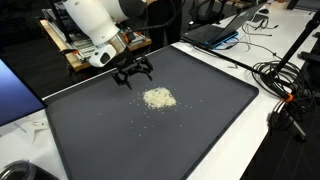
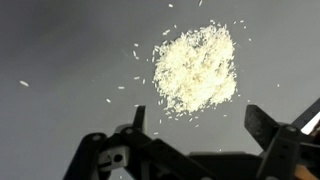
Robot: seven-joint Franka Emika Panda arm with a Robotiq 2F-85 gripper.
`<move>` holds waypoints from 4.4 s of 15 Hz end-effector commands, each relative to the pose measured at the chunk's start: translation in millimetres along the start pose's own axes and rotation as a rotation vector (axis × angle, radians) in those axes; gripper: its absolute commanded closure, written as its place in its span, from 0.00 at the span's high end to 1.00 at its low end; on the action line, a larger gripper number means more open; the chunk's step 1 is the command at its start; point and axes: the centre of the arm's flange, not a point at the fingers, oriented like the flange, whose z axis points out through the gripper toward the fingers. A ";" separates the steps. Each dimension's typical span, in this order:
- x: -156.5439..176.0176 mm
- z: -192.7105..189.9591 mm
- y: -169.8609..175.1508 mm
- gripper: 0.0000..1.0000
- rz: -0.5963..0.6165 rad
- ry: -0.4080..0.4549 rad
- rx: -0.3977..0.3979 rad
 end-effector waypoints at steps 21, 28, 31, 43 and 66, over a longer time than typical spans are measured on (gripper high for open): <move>-131.6 -70.1 -161.7 1.00 -0.154 0.215 -0.378; -125.2 -82.2 -260.6 1.00 -0.228 0.161 -0.500; -117.8 -65.6 -293.1 1.00 -0.232 0.128 -0.548; -33.3 33.8 -264.9 1.00 -0.218 -0.019 -0.591; -14.0 96.5 -130.9 1.00 -0.487 -0.049 -0.471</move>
